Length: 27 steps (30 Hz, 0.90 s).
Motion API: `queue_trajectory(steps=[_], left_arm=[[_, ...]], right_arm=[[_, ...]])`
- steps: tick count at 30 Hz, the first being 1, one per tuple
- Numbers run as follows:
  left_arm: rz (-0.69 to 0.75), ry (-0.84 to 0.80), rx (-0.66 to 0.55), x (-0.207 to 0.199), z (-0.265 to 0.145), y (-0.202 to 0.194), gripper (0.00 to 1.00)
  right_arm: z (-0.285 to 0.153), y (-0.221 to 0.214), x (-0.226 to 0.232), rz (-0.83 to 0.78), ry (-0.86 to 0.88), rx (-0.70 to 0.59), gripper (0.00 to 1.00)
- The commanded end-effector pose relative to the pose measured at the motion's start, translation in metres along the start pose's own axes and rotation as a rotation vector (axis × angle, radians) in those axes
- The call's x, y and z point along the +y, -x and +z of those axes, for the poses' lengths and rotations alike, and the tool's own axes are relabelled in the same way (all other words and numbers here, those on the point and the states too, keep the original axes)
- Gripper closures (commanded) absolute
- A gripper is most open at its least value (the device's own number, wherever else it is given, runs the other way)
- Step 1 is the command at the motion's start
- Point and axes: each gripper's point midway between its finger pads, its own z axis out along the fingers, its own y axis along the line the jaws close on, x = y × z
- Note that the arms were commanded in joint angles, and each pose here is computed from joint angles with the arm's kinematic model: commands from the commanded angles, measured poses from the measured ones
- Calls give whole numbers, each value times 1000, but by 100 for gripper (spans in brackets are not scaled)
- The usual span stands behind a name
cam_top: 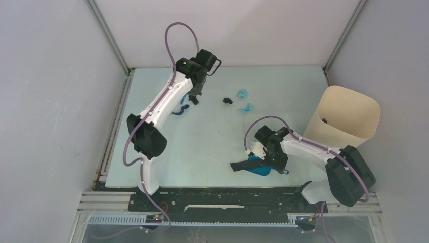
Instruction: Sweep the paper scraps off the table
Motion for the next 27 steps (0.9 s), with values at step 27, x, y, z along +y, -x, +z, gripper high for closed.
queue_trajectory(steps=[27], left_arm=[[89,-489,229,-136,31,-79,100]], right_arm=[[-18,40,-9,-19,-8,-96,100]])
